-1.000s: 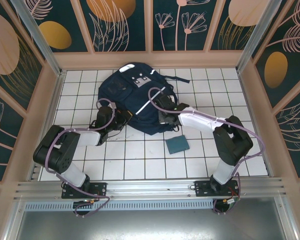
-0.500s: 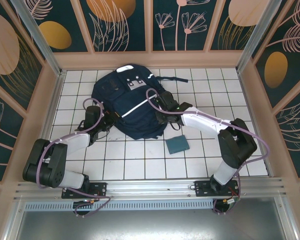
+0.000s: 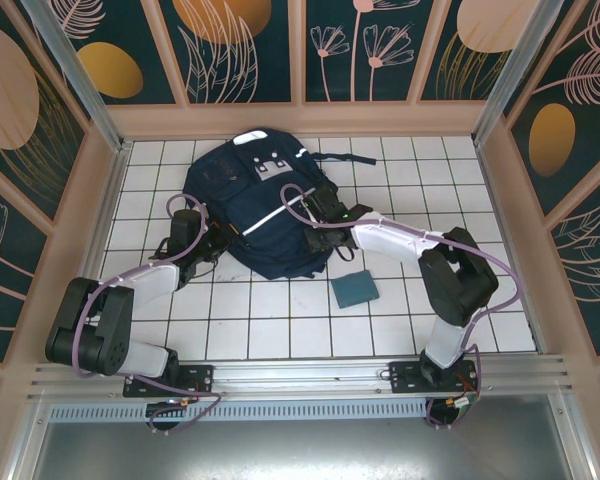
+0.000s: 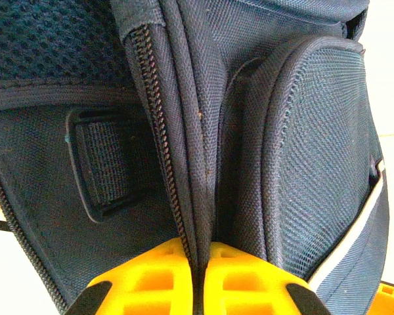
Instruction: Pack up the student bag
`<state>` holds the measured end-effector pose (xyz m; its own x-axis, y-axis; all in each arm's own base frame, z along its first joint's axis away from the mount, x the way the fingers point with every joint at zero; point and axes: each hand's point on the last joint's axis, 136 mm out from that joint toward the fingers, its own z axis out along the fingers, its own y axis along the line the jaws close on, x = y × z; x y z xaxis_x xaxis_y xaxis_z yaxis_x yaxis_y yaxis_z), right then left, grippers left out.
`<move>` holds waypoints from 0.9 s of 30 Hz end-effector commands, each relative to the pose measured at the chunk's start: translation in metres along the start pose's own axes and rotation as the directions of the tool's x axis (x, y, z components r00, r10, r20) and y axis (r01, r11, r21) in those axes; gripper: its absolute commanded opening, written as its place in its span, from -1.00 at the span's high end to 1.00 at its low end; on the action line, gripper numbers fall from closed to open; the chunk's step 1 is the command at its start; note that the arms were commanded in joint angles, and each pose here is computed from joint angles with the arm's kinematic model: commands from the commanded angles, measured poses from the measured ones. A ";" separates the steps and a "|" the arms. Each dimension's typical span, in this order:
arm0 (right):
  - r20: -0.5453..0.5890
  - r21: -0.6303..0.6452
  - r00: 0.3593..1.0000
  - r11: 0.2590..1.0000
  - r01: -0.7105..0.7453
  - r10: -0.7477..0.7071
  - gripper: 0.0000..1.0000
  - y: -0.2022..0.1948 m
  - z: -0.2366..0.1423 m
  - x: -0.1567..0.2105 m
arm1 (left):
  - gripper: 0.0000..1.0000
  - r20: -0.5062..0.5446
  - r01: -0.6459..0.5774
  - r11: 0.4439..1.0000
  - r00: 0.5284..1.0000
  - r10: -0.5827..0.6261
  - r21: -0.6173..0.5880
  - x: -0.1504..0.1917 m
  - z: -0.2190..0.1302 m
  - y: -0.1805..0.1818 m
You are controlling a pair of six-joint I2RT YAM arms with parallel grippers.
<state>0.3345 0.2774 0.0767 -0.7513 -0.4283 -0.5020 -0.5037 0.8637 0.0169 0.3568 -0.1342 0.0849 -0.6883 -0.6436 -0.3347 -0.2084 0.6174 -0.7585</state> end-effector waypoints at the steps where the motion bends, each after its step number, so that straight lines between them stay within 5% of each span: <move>1: -0.025 0.010 0.999 1.000 0.021 -0.020 0.31 -0.001 0.005 -0.002 | 1.00 0.089 -0.024 0.999 0.996 0.027 -0.027 -0.024 -0.006 -0.002; 14: -0.035 0.159 0.999 0.986 0.041 -0.035 1.00 -0.025 0.002 -0.002 | 1.00 0.124 -0.041 0.996 0.991 0.050 -0.077 -0.030 -0.011 0.005; 20: -0.011 0.238 1.000 0.971 0.007 -0.005 1.00 -0.039 -0.030 0.001 | 1.00 0.143 -0.062 0.994 0.987 0.075 -0.088 -0.037 -0.013 0.000; 27: -0.043 -0.039 0.997 0.998 0.057 -0.059 1.00 0.028 -0.075 0.036 | 1.00 0.115 -0.119 0.992 0.986 0.122 -0.030 -0.039 -0.006 -0.017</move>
<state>0.3085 0.2735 0.1210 -0.7044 -0.4522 -0.5471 -0.5184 0.8543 -0.0387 0.3588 -0.1293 0.0896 -0.6947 -0.6079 -0.3844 -0.1955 0.6739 -0.7125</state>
